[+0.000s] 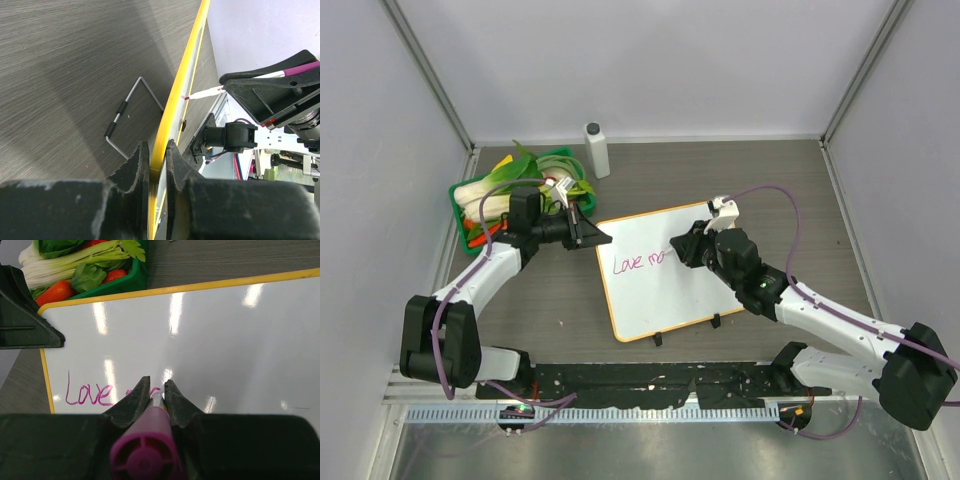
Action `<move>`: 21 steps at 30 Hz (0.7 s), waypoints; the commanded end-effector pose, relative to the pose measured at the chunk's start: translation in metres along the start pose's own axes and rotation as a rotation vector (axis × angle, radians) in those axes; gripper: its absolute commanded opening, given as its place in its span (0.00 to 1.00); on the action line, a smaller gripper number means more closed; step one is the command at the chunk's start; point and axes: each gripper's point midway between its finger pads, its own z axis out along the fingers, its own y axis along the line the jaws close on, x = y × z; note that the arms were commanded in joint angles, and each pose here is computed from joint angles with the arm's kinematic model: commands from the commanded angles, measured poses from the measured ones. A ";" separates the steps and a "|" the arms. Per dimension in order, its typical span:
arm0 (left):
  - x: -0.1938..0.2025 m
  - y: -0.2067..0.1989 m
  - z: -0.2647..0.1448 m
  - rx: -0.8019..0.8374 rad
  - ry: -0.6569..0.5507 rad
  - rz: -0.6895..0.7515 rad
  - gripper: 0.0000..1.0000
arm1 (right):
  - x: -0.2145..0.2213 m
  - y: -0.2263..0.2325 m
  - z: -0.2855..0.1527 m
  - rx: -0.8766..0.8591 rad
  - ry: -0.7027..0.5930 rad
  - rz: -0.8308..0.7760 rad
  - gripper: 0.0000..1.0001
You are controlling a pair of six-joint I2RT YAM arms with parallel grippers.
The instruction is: Write a sentence on the whiteboard
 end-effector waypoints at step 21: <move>0.006 0.035 0.004 -0.170 -0.005 0.018 0.00 | 0.019 -0.015 -0.013 0.039 0.069 -0.042 0.01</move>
